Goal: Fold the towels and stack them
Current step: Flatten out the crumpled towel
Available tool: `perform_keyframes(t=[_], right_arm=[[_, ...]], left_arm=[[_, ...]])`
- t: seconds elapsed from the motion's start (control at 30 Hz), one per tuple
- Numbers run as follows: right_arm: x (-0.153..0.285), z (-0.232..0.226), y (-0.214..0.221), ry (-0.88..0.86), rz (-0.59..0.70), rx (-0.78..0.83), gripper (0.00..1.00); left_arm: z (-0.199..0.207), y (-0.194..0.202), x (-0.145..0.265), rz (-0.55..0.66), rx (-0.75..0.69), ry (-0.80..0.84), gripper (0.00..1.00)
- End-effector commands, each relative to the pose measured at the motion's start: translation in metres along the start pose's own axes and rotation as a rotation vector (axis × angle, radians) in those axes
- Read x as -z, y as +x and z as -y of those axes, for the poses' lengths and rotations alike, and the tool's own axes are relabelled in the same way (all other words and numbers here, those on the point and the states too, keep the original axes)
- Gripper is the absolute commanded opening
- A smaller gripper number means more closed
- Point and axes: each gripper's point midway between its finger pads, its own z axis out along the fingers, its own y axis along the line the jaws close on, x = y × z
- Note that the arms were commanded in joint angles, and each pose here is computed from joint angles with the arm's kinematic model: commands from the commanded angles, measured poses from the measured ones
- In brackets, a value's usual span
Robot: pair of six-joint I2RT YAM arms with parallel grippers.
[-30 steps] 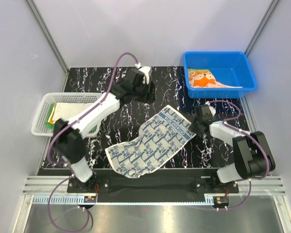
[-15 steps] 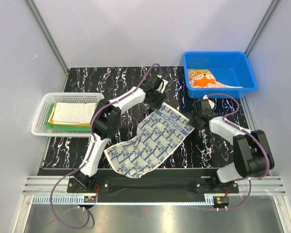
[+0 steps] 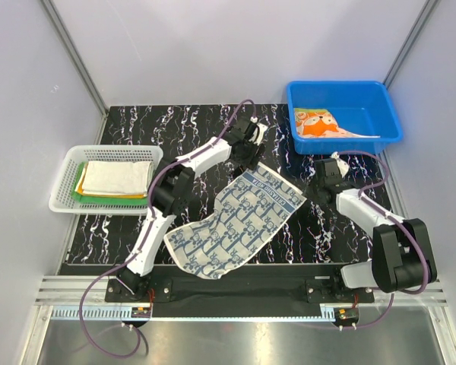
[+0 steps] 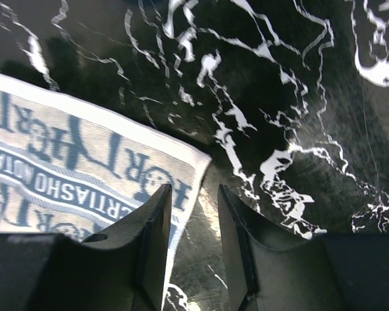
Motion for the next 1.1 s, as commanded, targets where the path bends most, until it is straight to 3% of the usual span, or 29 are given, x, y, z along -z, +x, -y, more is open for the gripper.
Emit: perform_keyframes(t=[0.0,0.3,0.4,0.53,0.57,0.63,0.8,0.93,1.07], right_arm=[[-0.009,0.008,0.001,0.031,0.026,-0.043,0.42],[-0.044,0.002,0.012,0.018,-0.015,-0.090,0.41],[-0.047,-0.001,0.011,0.009,-0.017,-0.086,0.35],[-0.051,-0.010,0.009,-0.024,-0.032,-0.060,0.16],[-0.051,-0.016,0.006,-0.046,-0.028,-0.043,0.05],[-0.053,-0.030,0.002,-0.111,-0.039,0.015,0.00],[-0.039,-0.084,-0.047,-0.274,0.014,0.150,0.00],[-0.022,-0.124,-0.084,-0.403,0.086,0.252,0.00],[-0.003,-0.179,-0.114,-0.609,0.140,0.352,0.00]], left_arm=[[0.010,-0.022,-0.003,0.064,-0.019,0.042,0.65],[0.021,-0.009,-0.017,0.028,-0.013,0.064,0.60],[0.028,-0.009,-0.018,0.026,-0.007,0.102,0.55],[0.034,-0.003,-0.021,0.003,0.010,0.136,0.28],[0.034,-0.002,-0.020,-0.001,0.015,0.136,0.10],[0.027,-0.003,-0.011,-0.014,0.017,0.105,0.00],[-0.016,-0.029,0.043,0.056,0.113,0.022,0.00],[-0.037,-0.067,0.107,0.223,0.165,0.024,0.00],[-0.068,-0.079,0.134,0.260,0.190,-0.034,0.00]])
